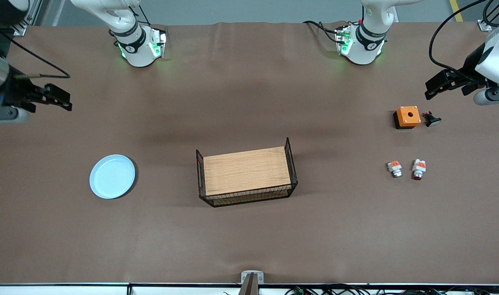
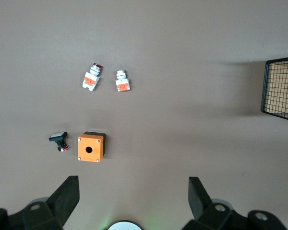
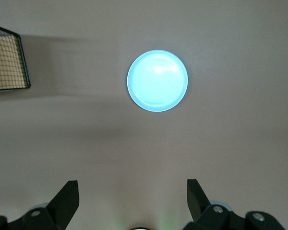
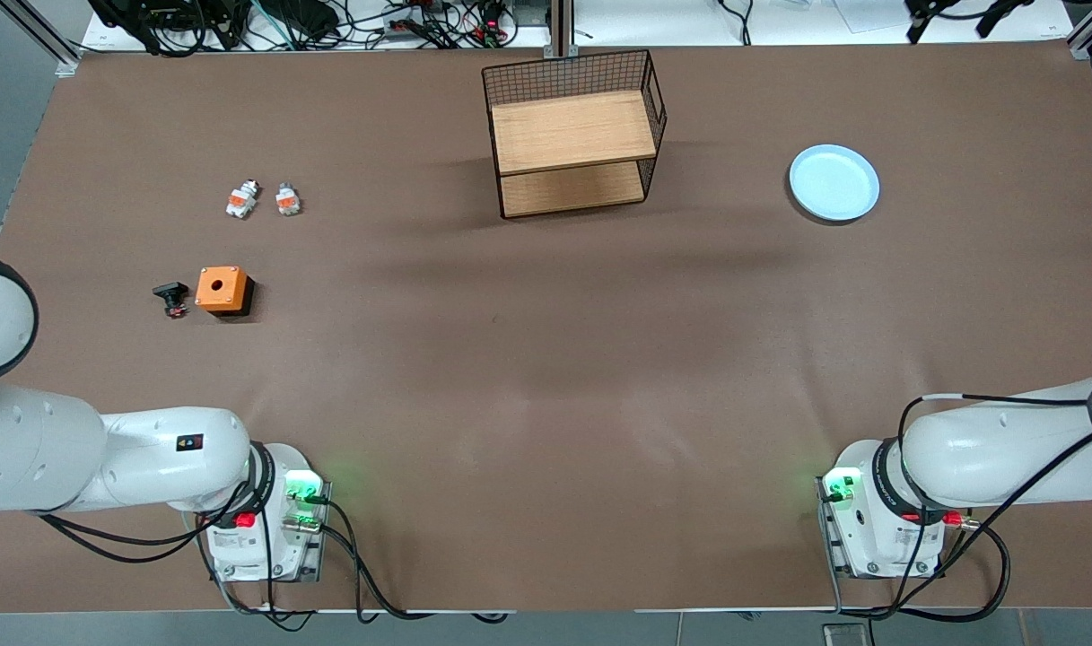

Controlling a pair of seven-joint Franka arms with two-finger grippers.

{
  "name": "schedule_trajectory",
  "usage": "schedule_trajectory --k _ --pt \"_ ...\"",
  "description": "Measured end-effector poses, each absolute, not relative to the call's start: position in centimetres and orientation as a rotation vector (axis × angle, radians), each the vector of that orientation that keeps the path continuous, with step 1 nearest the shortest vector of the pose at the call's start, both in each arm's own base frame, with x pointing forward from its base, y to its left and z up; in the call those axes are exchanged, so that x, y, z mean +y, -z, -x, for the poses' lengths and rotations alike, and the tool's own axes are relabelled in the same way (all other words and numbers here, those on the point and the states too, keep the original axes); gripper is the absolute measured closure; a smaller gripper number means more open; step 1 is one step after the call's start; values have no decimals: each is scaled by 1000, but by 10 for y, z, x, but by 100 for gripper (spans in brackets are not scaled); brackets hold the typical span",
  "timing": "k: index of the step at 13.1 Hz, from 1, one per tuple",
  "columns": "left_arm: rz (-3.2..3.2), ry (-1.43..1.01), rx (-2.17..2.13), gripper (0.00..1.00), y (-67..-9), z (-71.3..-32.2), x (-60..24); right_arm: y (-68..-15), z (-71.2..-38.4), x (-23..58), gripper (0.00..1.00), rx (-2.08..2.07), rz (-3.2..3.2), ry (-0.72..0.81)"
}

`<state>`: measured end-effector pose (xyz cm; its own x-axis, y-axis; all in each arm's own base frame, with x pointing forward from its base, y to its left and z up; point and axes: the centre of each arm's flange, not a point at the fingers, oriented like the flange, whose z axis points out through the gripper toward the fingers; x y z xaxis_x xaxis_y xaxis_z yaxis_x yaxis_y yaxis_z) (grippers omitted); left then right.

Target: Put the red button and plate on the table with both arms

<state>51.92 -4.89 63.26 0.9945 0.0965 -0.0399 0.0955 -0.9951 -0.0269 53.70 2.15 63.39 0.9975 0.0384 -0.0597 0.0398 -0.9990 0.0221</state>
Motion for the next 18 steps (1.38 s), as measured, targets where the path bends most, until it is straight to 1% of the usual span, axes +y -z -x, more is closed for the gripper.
schedule_trajectory --k 4,6,10,14,18 --pt "3112 -66 -150 0 -632 -520 -49 -695 -520 -4 0 -25 -3118 -73" --pt "3112 -68 -151 0 -631 -520 -48 -706 -519 -18 0 -67 -3116 -107" --pt "3113 -71 -148 0 -630 -521 -48 -702 -522 -24 0 -88 -3132 -93" --pt "3113 -75 -148 0 -629 -522 -47 -676 -541 -21 0 -77 -3139 -31" --pt "3113 -80 -146 0 -627 -522 -47 -672 -545 -22 0 -79 -3139 -29"
